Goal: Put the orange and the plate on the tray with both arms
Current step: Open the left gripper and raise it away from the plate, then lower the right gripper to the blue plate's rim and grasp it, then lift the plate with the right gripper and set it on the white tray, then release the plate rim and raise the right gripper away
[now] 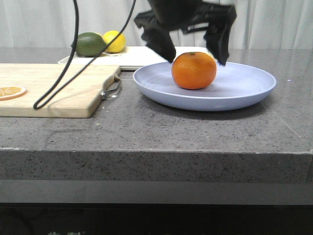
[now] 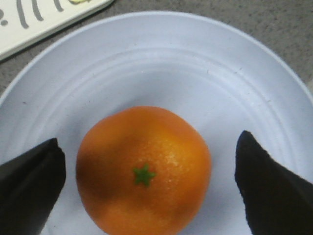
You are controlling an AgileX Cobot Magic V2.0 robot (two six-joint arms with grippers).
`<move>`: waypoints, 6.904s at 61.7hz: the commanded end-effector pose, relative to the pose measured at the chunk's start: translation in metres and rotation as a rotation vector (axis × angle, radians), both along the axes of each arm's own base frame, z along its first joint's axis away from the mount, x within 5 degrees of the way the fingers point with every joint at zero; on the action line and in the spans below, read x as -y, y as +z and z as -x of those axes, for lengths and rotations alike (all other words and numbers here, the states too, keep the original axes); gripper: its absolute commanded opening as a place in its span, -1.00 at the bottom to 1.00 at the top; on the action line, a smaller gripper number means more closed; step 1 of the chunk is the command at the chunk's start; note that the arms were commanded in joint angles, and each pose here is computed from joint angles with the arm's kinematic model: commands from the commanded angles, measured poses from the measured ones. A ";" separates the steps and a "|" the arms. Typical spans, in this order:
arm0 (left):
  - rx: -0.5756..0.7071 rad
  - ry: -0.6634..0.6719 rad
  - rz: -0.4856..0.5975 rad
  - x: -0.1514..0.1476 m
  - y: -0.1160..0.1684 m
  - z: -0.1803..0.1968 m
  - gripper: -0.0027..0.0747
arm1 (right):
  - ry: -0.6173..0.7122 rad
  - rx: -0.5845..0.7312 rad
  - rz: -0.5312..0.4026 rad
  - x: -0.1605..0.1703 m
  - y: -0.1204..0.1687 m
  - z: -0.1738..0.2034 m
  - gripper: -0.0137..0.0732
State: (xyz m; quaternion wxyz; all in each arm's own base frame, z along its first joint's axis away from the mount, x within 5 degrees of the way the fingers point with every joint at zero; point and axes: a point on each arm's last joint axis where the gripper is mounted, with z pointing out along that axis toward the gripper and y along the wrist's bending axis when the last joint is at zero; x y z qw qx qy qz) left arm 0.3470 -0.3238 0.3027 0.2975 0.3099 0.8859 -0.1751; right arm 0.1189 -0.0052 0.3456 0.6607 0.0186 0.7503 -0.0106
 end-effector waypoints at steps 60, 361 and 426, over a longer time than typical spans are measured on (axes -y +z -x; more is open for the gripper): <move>0.073 0.016 -0.110 -0.053 0.118 0.038 -0.98 | -0.007 0.090 0.012 0.001 0.018 0.000 0.79; 0.743 0.640 0.318 -0.316 0.013 0.294 -0.98 | 0.255 -0.515 -0.311 -0.072 0.061 -0.366 -0.20; 0.739 0.641 0.318 -0.316 0.012 0.294 -0.98 | 0.259 -0.556 0.037 -0.037 0.135 -0.111 -0.83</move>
